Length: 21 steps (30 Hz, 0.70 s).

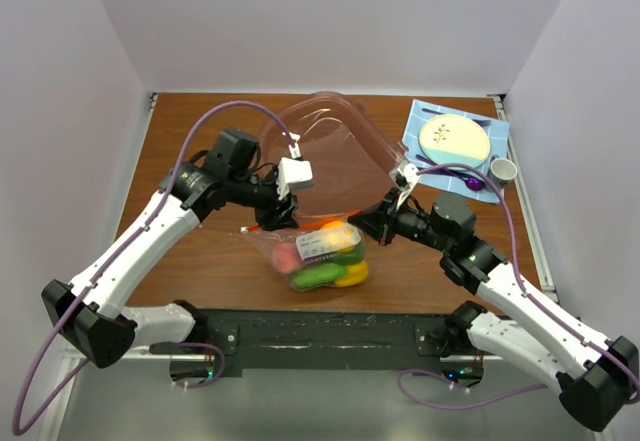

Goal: Open the zip-top bag and remove the fake food

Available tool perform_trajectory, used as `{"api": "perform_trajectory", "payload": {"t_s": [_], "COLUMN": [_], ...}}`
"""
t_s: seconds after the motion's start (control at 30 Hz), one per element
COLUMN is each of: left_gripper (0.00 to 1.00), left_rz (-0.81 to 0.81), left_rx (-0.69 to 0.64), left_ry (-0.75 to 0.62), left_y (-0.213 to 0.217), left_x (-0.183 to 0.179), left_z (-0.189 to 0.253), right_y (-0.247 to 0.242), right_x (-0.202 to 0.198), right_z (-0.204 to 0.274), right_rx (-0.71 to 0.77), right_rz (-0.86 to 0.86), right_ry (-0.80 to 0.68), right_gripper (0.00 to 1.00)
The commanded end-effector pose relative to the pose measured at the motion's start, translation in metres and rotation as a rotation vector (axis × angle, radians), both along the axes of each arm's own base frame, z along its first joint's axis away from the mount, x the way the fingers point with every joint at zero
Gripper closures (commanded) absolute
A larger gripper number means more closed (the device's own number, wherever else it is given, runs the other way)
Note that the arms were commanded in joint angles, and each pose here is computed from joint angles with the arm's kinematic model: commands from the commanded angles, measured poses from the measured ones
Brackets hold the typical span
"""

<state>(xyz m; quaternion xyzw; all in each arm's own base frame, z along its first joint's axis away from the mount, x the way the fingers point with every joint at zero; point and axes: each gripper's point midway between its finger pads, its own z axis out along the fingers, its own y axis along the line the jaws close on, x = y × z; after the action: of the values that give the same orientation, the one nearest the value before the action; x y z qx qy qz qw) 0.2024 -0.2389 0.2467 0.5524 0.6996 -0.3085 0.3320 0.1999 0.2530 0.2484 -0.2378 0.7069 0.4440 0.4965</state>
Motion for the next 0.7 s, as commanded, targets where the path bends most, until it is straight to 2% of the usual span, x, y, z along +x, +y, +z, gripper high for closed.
{"api": "perform_trajectory", "payload": {"t_s": [0.0, 0.23, 0.47, 0.57, 0.67], "left_gripper": [0.51, 0.56, 0.85, 0.93, 0.94], "left_rz": [0.004, 0.013, 0.009, -0.008, -0.011], "left_rx": [0.007, 0.031, 0.021, 0.012, 0.012], "left_ry": [-0.017, -0.025, -0.044, -0.038, -0.035], "left_y": [-0.006, -0.008, -0.01, -0.011, -0.009], "left_x": [0.006, 0.009, 0.011, 0.007, 0.004], "left_z": [-0.007, -0.017, -0.005, 0.001, 0.002], "right_y": [0.003, 0.003, 0.006, 0.005, 0.005], "right_x": [-0.005, -0.015, -0.024, -0.026, -0.028], "right_z": [0.035, 0.046, 0.045, 0.042, 0.04], "right_rx": [0.085, 0.113, 0.118, 0.114, 0.115], "right_rz": [0.03, 0.06, 0.112, 0.12, 0.124], "right_ry": [-0.066, -0.08, -0.073, -0.069, -0.068], "right_gripper": [1.0, 1.0, 1.0, 1.0, 1.0]}}
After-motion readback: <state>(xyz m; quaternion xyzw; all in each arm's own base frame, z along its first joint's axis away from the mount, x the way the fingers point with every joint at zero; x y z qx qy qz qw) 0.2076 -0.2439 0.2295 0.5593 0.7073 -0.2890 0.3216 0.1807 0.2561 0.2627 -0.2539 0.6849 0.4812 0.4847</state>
